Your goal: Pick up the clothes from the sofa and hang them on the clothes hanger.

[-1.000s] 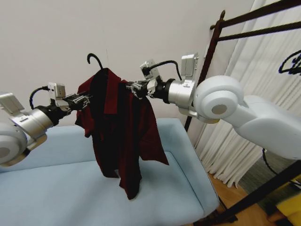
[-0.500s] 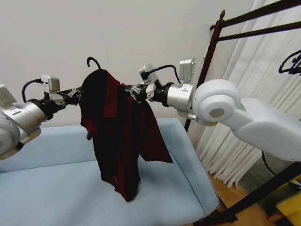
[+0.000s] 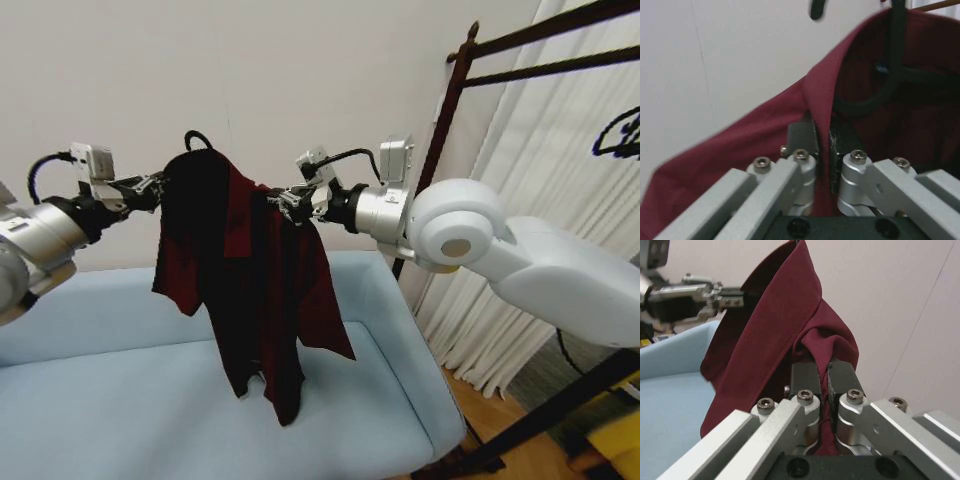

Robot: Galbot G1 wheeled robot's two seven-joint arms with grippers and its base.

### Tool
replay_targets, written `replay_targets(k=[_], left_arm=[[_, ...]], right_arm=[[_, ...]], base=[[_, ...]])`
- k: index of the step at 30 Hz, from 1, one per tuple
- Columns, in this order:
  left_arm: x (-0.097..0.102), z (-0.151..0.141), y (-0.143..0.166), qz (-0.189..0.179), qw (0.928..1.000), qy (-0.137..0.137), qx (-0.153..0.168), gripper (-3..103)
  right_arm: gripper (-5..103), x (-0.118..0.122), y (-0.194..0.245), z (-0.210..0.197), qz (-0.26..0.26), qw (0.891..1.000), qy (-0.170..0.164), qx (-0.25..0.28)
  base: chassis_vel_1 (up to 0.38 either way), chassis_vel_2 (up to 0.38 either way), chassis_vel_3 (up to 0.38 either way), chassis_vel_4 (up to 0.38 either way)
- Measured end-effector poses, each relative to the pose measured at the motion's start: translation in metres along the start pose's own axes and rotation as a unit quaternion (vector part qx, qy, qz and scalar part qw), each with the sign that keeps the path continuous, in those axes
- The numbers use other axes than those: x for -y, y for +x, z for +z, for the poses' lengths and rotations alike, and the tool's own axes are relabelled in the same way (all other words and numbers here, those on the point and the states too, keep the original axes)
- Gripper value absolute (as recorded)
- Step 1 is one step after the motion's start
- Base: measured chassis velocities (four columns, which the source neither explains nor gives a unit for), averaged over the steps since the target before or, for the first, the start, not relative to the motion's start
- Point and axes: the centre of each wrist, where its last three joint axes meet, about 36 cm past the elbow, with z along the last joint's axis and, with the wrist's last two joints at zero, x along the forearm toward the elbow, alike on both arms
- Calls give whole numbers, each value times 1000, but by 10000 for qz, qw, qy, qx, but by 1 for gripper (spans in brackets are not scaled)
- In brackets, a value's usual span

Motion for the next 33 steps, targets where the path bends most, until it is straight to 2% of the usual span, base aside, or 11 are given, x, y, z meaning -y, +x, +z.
replay_targets(k=[2, 6, 8, 11, 13, 14, 15, 18, 23, 24, 33], left_arm=[[2, 1, 0, 31, 10000, 7, -12, 11], [6, 6, 1, 83, 9999, 39, -60, 32], [6, 7, 1, 67, 9999, 55, -69, 32], [6, 7, 2, -13, 9999, 74, -77, 48], [5, 6, 2, -37, 9999, 70, -62, 48], [5, 5, 2, -49, 10000, 69, -47, 59], [5, 5, 2, -49, 10000, 69, -47, 59], [8, 5, 4, -46, 9999, 99, 3, 76], [11, 13, 6, -132, 9996, 233, 22, 86], [11, 16, 6, -178, 9995, 260, 29, 96], [2, 19, 7, -331, 9989, 339, 62, 100]], right_arm=[[2, 1, 0, -2, 16, 10000, -20, 29], [2, 3, 3, -13, 101, 9995, -253, 182], [2, 3, 5, -15, 119, 9990, -358, 221], [2, 4, 9, -22, 125, 9972, -666, 310], [2, 5, 11, -25, 131, 9966, -734, 352], [2, 7, 13, -26, 155, 9963, -758, 378], [2, 7, 13, -26, 155, 9963, -758, 378], [2, 12, 17, -34, 397, 9945, -856, 449], [2, 19, 20, -48, 904, 9911, -881, 421], [2, 23, 20, -54, 1111, 9891, -881, 396], [2, 44, 25, -86, 2309, 9688, -849, 296]], base=[[0, 0, 0, 0], [0, 0, 0, 0], [0, 0, 0, 0], [0, 0, 0, 0], [0, 0, 0, 0], [0, 0, 0, 0], [0, 0, 0, 0], [0, 0, 0, 0], [0, 0, 0, 0], [0, 0, 0, 0], [0, 0, 0, 0]])
